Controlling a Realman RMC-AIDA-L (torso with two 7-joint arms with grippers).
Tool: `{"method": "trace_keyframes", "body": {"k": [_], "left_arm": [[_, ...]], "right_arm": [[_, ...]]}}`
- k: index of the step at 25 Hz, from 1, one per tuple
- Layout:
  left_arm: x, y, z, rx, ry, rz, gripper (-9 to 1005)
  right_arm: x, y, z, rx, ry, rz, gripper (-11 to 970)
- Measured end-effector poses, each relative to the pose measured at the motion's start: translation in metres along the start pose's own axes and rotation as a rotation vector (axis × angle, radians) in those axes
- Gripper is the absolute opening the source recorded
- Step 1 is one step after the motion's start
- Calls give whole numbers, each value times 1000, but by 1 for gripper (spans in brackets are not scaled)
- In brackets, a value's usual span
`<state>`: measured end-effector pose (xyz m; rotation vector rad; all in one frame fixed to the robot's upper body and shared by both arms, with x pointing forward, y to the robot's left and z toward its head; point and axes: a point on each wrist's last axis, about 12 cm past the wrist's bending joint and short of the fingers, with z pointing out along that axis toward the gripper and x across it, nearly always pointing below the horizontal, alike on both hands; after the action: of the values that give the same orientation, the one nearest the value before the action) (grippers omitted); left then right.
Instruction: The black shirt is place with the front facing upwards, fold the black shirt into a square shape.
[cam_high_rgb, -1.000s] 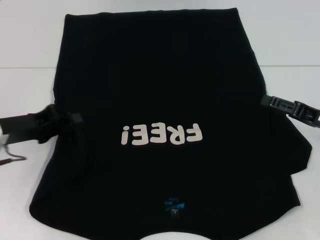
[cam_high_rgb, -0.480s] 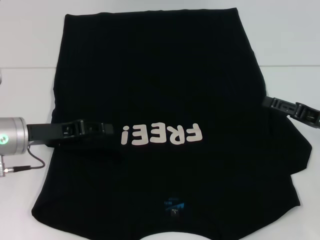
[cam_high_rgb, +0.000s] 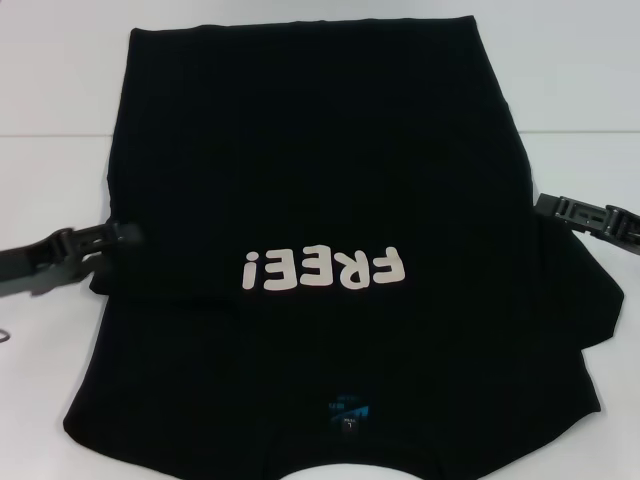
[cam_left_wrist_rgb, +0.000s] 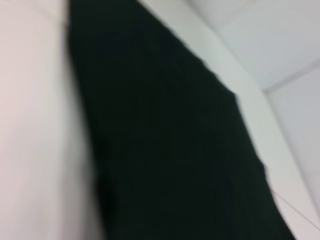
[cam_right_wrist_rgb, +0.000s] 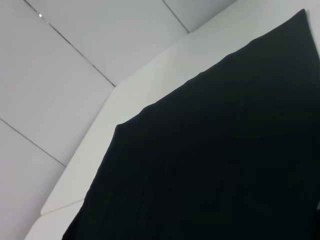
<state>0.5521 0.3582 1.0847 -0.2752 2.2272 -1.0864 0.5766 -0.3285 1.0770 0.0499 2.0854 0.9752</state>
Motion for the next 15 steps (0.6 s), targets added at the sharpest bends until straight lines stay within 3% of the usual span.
{"method": "trace_keyframes", "body": {"k": [5,15], "left_arm": [[3,18,-5,-108,-39,-111,847],[6,23,13,-165,-37,-124,858]], "right_arm": [[2,-1,-2,2,-9,25,881],[2,-1,-1,3,-12,27,882]]}}
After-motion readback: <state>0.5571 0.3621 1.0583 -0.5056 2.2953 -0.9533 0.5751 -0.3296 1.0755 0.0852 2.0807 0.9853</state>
